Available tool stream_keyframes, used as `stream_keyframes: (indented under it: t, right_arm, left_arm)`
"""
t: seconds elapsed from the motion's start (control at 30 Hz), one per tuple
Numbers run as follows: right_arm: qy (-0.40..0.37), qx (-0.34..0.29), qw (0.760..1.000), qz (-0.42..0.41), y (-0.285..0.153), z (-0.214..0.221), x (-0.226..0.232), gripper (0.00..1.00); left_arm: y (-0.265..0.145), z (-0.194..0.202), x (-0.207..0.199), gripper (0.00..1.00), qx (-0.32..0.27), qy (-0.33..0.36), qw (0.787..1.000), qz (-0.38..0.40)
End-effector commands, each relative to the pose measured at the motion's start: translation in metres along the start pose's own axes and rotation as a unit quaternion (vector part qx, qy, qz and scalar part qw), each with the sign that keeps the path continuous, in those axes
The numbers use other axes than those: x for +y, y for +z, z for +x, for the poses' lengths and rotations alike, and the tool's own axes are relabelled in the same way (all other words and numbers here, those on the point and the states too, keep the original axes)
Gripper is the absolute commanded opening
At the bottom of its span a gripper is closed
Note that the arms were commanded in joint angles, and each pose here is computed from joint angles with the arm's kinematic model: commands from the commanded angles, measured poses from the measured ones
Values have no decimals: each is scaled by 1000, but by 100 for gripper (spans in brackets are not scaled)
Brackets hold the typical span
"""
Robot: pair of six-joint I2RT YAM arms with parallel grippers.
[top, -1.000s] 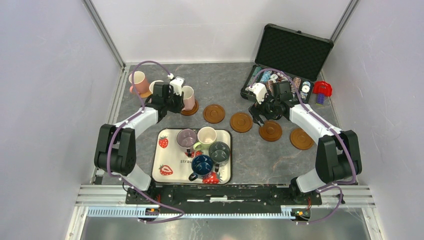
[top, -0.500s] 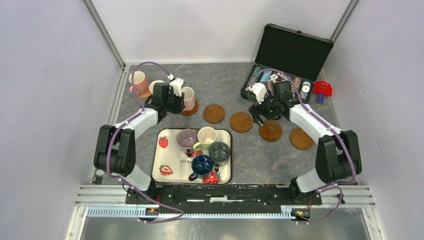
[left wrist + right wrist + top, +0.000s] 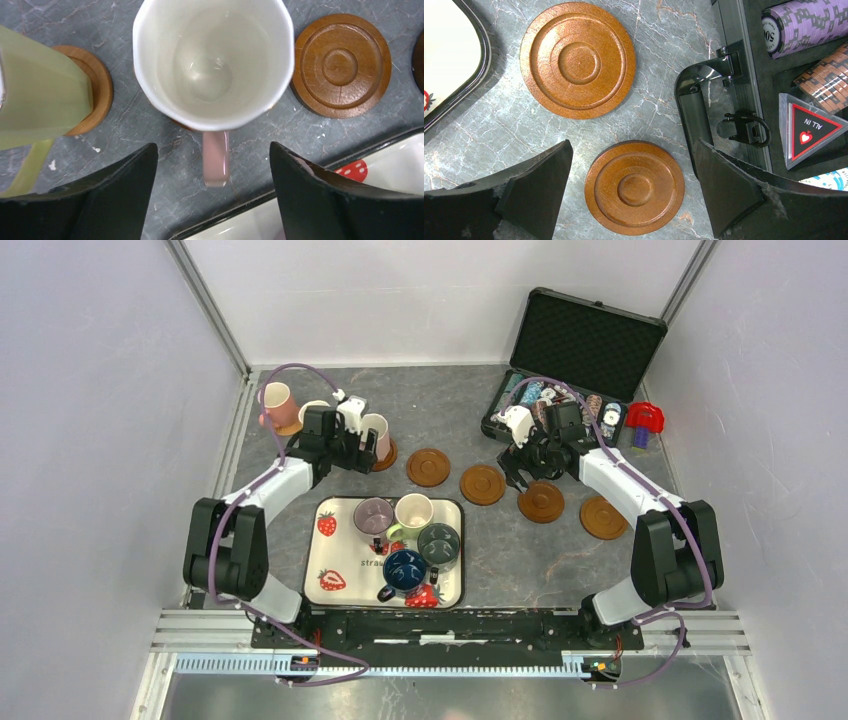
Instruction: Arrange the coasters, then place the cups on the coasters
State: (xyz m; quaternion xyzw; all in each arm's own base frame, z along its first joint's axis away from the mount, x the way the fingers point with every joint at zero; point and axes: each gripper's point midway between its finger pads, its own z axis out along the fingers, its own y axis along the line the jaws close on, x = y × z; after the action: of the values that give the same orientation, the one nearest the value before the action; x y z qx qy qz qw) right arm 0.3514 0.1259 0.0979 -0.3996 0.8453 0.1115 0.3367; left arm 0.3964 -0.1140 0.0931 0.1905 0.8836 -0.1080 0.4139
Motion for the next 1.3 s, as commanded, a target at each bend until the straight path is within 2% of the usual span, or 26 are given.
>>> stream_keyframes:
  t: [0.0, 0.07, 0.2, 0.37, 0.43, 0.57, 0.77, 0.93, 1.07, 1.1, 1.17, 1.27]
  right_arm:
    - [-12, -24, 1000, 14, -6, -18, -8, 98]
    - [-13, -25, 1000, 15, -7, -18, -8, 98]
    - [-14, -26, 999, 15, -8, -19, -8, 98]
    - [-13, -25, 999, 14, -7, -19, -8, 98]
    - [-11, -24, 1000, 11, -6, -17, -7, 98]
    - [-6, -24, 1000, 7, -3, -16, -5, 98]
    - [-2, -26, 1000, 1, -1, -18, -5, 98]
    - [-5, -25, 1000, 3, -3, -19, -6, 98]
    - [-6, -27, 1000, 6, -5, -20, -6, 98]
    - [-6, -27, 1000, 6, -5, -20, -6, 98]
    - [-3, -28, 1000, 5, -5, -18, -4, 98]
    - [-2, -26, 1000, 4, -4, -15, -2, 98]
  left_arm:
    - [-28, -18, 1, 95, -22, 14, 1000, -6]
    - [-40, -18, 3, 100, -20, 10, 1000, -9]
    - [-72, -19, 9, 100, -16, -1, 1000, -14]
    - [-118, -10, 2, 100, 16, -4, 1000, 9]
    - [-133, 2, -10, 100, 43, 4, 998, 37]
    - [-160, 13, -48, 100, 59, 47, 988, 133]
    - [-171, 33, -88, 98, 81, 156, 962, 211]
    - [-182, 51, -116, 76, 96, 230, 927, 280]
    - [-194, 74, -124, 68, 112, 268, 908, 302]
    - [-193, 79, -124, 67, 114, 278, 906, 299]
    - [-181, 78, -119, 68, 105, 288, 914, 265]
    - [-163, 58, -113, 73, 84, 280, 928, 230]
